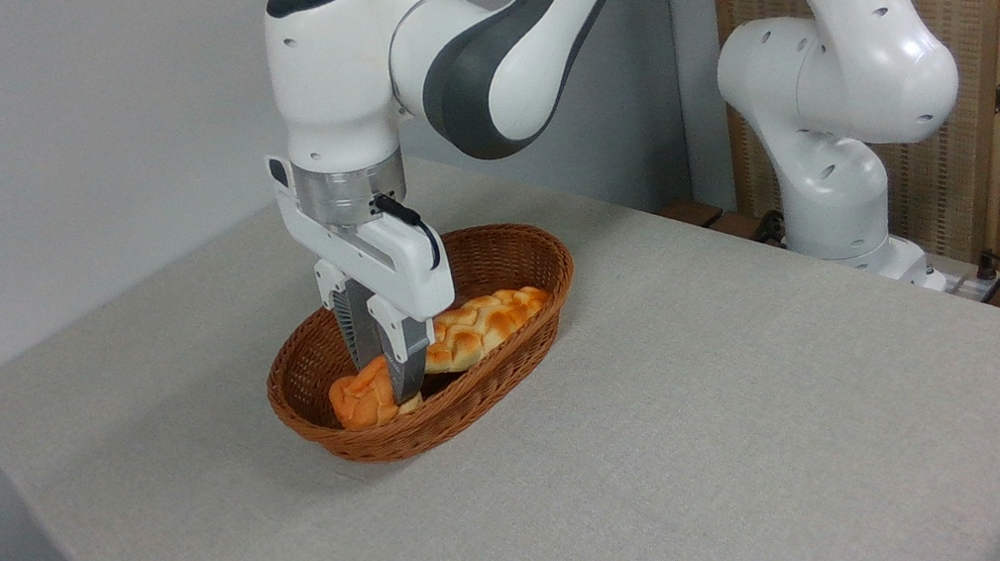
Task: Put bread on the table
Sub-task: 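Close the gripper around the orange bun inside the basket, then lift the bun out of the basket and move it beside the basket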
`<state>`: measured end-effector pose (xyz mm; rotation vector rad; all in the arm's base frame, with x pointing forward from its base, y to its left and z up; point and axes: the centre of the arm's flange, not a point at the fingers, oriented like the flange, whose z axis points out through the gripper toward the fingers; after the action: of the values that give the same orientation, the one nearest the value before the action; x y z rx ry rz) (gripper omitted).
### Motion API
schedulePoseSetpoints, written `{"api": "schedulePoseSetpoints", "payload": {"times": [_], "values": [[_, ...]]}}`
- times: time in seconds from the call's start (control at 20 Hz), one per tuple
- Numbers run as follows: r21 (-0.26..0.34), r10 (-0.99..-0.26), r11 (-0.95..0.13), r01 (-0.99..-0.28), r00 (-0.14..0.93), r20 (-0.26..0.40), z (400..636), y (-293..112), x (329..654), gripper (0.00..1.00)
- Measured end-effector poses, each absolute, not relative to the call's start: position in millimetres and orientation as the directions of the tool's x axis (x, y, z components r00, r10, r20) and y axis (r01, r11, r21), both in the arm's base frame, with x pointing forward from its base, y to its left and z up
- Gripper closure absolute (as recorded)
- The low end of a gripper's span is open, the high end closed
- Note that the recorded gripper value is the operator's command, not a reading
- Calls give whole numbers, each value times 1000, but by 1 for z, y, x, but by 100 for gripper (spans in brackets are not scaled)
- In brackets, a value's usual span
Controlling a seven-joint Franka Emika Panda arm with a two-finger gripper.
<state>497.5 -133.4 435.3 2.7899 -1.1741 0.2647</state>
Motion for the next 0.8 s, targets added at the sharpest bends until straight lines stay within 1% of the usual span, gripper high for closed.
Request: {"api": "schedulePoseSetpoints", "payload": {"times": [0.15, 0.25, 0.3, 0.45, 0.55, 0.6, 0.7, 0.8], "values": [[19, -691, -703, -711, 690, 213, 446, -129, 501, 52], [29, -687, -707, -707, 696, 209, 460, -124, 504, 52], [41, -689, -705, -708, 697, 198, 471, -118, 506, 51], [75, -734, -656, -751, 658, 170, 506, -86, 512, 51], [71, -750, -636, -768, 637, 180, 525, -66, 516, 49], [65, -752, -632, -772, 632, 188, 531, -59, 518, 48], [51, -768, -613, -788, 610, 194, 535, -45, 520, 48], [34, -800, -578, -815, 574, 175, 529, -29, 523, 42]]}}
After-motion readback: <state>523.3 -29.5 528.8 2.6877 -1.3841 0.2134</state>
